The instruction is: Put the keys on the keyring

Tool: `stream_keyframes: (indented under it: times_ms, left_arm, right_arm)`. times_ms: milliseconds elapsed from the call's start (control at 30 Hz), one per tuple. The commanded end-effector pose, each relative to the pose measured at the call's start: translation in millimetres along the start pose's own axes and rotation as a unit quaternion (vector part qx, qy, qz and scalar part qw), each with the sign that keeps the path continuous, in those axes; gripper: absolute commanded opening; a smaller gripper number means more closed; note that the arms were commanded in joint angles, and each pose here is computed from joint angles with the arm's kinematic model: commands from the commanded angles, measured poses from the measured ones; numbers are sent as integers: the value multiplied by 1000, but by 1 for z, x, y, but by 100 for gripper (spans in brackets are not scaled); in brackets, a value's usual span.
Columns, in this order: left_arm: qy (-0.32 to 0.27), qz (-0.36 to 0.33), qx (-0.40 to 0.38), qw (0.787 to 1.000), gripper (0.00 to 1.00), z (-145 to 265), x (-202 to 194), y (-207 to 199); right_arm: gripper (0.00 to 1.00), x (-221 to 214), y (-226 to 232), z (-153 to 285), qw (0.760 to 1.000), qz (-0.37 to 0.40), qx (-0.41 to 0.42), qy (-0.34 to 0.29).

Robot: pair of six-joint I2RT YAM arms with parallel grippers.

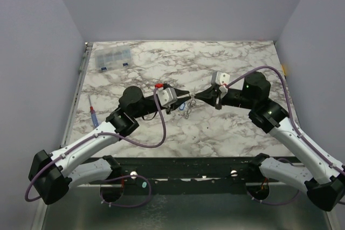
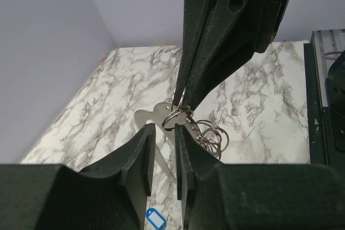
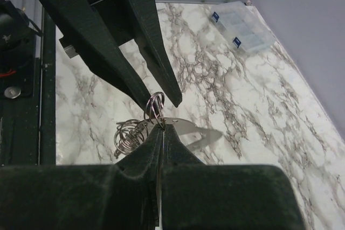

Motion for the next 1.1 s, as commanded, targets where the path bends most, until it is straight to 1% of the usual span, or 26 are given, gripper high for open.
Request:
stream_keyframes:
  times_ms: [0, 33, 67, 233, 400, 633, 833, 867, 933, 967, 1000, 1033, 1067]
  left_arm:
    - [-15, -3, -18, 1000, 14, -7, 10, 1]
    - [-15, -3, -19, 1000, 4, -8, 10, 1]
    - [-15, -3, -19, 1000, 0, -8, 10, 1]
    - [-25, -20, -22, 999, 0, -4, 15, -1]
    - [-46, -38, -1, 998, 0, 7, 22, -1]
    - [-53, -25, 18, 998, 0, 17, 25, -3]
    - [-51, -10, 22, 998, 0, 21, 21, -6]
    - [-49, -8, 27, 998, 0, 21, 19, -6]
    - [-42, 3, 55, 998, 0, 23, 17, -2]
    - [-35, 13, 73, 997, 9, 25, 14, 0]
    - [-28, 25, 91, 995, 24, 28, 9, 0]
    - [-19, 41, 109, 993, 40, 31, 3, 0]
    - [-11, 54, 122, 991, 51, 35, -4, -2]
  right_arm:
    - [1, 10, 3, 5, 1000, 16, 4, -14]
    - [1, 9, 3, 5, 1000, 16, 3, -13]
    - [1, 8, 3, 5, 1000, 15, 2, -11]
    - [1, 4, -4, 5, 1000, 3, -29, 8]
    - [1, -3, -7, 4, 998, -14, -40, 37]
    - [1, -4, -6, 8, 997, -16, -55, 42]
    - [1, 2, -6, 5, 999, -15, -36, 34]
    - [1, 3, -7, 4, 999, -16, -38, 33]
    - [1, 3, -11, 5, 997, -30, -67, 35]
    - [1, -1, -14, 5, 993, -57, -97, 37]
    - [6, -7, -18, 5, 986, -86, -133, 41]
    - [19, -16, -20, 5, 977, -125, -167, 49]
    - [31, -25, -21, 5, 964, -165, -201, 60]
Point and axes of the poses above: each gripper's point midway between its finger pads, its own z axis back along the fingers, its own y axis along the line the jaws close on, x = y × z, the point moved 8 cm from there along z, back along the fingers, and after that the axes turned 3 degrees about -z, right-handed, at the moved point
